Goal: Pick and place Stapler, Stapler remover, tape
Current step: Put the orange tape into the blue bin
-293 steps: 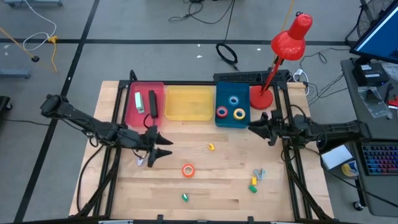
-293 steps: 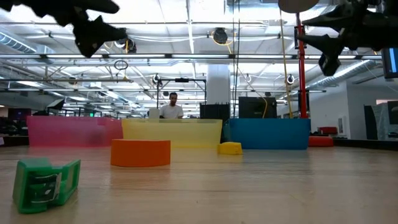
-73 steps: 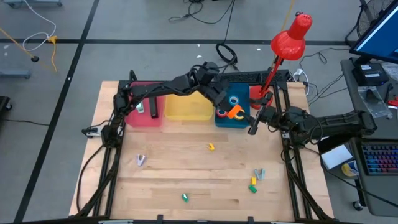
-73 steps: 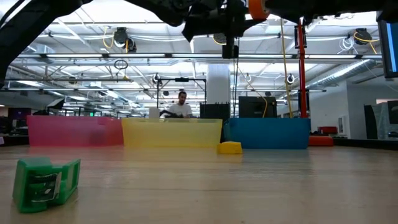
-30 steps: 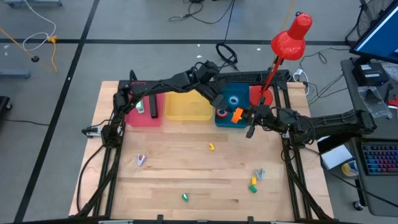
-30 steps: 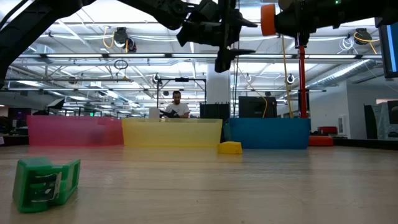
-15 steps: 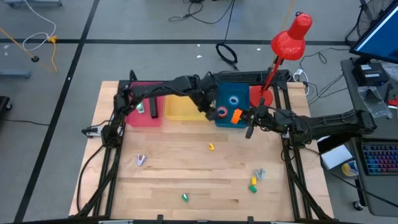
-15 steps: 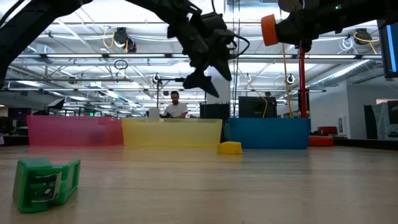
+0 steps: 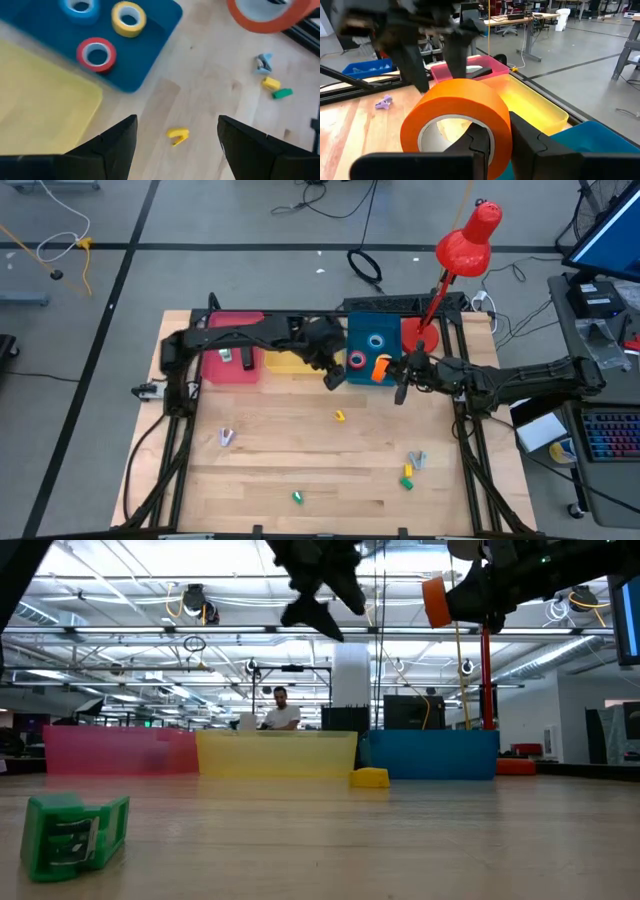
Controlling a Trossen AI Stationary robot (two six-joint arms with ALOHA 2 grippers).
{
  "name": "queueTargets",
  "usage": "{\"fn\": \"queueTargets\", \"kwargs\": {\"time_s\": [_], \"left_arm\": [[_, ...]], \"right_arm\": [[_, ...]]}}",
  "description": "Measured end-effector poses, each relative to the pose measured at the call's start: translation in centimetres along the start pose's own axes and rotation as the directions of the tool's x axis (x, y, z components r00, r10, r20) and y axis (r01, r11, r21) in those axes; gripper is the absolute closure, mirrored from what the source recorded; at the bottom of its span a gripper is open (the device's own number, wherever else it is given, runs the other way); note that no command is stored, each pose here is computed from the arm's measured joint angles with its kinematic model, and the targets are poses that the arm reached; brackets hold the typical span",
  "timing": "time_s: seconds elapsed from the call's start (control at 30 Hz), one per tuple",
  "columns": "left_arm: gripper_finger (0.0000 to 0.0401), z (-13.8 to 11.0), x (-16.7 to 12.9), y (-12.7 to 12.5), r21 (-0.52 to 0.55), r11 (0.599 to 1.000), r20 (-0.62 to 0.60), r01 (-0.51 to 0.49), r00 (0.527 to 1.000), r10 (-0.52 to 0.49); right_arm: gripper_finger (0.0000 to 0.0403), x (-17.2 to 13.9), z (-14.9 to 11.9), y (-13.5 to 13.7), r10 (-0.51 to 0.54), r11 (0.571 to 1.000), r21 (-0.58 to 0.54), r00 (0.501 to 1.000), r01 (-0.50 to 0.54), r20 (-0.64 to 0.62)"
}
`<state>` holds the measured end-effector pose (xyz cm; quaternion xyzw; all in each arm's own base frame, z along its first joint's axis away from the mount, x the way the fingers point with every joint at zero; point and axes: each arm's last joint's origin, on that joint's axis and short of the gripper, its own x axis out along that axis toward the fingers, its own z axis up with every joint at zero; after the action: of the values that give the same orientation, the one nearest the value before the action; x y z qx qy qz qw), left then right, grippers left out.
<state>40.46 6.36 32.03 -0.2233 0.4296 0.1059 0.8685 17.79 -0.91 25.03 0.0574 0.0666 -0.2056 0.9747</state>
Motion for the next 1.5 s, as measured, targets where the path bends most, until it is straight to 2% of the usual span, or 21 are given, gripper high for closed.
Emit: {"fn": "queueTargets", "kwargs": {"time_s": [0.13, 0.3, 0.43, 0.6, 0.8, 0.9, 1.0, 1.07, 1.13, 1.27, 1.37, 1.5], "left_arm": [[0.0127, -2.9, -1.8, -0.4, -0.051, 0.997, 0.035, -0.054, 0.998, 0.056], [0.0128, -7.4, -3.7, -0.2, -0.099, 0.995, 0.155, 0.034, 0.988, -0.019], [0.0128, -10.7, -5.1, 0.8, -0.097, 0.99, 0.235, 0.104, 0.969, -0.079], [0.0127, -13.8, -7.4, 2.3, -0.07, 0.986, 0.339, 0.154, 0.933, -0.122], [0.0128, -17.2, -9.4, 4.2, -0.04, 0.986, 0.403, 0.163, 0.905, -0.133], [0.0128, -18.7, -10.3, 4.9, -0.011, 0.985, 0.42, 0.172, 0.895, -0.151], [0.0128, -19.7, -11.3, 5.3, 0.026, 0.983, 0.461, 0.181, 0.871, -0.172], [0.0128, -20.5, -11.8, 5.7, 0.044, 0.986, 0.457, 0.163, 0.874, -0.164], [0.0128, -20.7, -12.5, 5.9, 0.066, 0.984, 0.492, 0.163, 0.853, -0.174], [0.0128, -21.7, -13.2, 6.6, 0.078, 0.983, 0.514, 0.167, 0.838, -0.183], [0.0128, -22.4, -13.0, 7.3, 0.07, 0.982, 0.501, 0.176, 0.845, -0.187], [0.0128, -23.1, -13.0, 8.1, 0.064, 0.98, 0.515, 0.187, 0.835, -0.192]], "right_arm": [[0.0367, 0.0, 0.2, 0.0, 0.003, 1.0, -0.001, 1.0, -0.003, 0.02], [0.0367, 0.4, 0.5, 0.2, 0.009, 1.0, 0.018, 0.998, -0.01, 0.062], [0.0367, 1.5, 0.5, 0.4, -0.002, 0.999, 0.038, 0.996, -0.001, 0.093], [0.0367, 3.9, 0.5, -0.2, -0.083, 0.995, 0.053, 0.996, 0.081, 0.035], [0.0367, 8.3, 2.5, -1.9, -0.216, 0.975, 0.053, 0.976, 0.216, 0.001], [0.0367, 10.5, 2.9, -3.1, -0.297, 0.954, 0.035, 0.953, 0.299, -0.052], [0.0367, 12.0, 2.6, -4.3, -0.404, 0.913, 0.002, 0.906, 0.407, -0.128], [0.0367, 12.9, 2.3, -5.1, -0.445, 0.893, 0.006, 0.883, 0.451, -0.153], [0.0367, 13.3, 1.7, -6.0, -0.473, 0.876, 0.011, 0.863, 0.482, -0.176], [0.0367, 14.2, 0.5, -7.6, -0.509, 0.847, 0.042, 0.83, 0.53, -0.227], [0.0367, 14.9, -0.3, -8.6, -0.481, 0.844, 0.119, 0.837, 0.522, -0.26], [0.0367, 15.5, -1.6, -9.5, -0.489, 0.815, 0.169, 0.814, 0.554, -0.314]]}}
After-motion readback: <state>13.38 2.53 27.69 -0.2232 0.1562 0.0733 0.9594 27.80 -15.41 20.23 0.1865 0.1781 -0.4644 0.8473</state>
